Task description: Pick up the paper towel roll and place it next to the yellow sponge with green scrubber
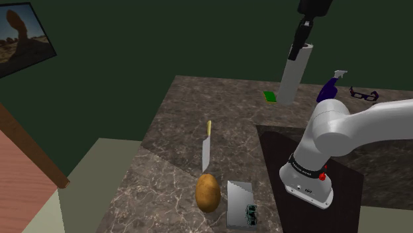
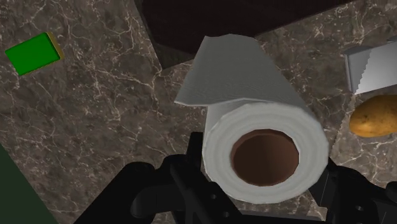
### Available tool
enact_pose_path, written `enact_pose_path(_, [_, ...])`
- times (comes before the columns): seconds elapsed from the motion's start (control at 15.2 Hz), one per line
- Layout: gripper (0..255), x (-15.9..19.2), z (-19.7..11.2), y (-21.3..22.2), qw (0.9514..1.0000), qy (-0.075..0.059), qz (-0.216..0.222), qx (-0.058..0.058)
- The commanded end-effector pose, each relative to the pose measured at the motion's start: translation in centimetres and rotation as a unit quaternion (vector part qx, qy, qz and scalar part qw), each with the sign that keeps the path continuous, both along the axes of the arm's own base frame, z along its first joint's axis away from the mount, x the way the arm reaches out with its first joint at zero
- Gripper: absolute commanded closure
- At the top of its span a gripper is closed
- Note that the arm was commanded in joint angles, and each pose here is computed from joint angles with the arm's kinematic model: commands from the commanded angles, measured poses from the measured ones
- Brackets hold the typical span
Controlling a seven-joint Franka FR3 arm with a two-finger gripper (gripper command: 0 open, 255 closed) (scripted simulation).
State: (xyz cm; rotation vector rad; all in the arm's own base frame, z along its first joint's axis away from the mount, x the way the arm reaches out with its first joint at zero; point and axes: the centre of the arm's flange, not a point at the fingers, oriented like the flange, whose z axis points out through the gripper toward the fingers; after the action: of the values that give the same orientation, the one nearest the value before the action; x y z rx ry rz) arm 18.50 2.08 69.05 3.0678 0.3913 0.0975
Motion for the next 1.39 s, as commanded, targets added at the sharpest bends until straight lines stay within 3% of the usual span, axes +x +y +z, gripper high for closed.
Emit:
enact_pose_path(0.0, [255,0.6,-0.1,-2.6,1.0,0.0,0.0,0.0])
enact_pose_path(1.32, [255,5.9,0.0,-28.5,1.0,0.0,0.0,0.0])
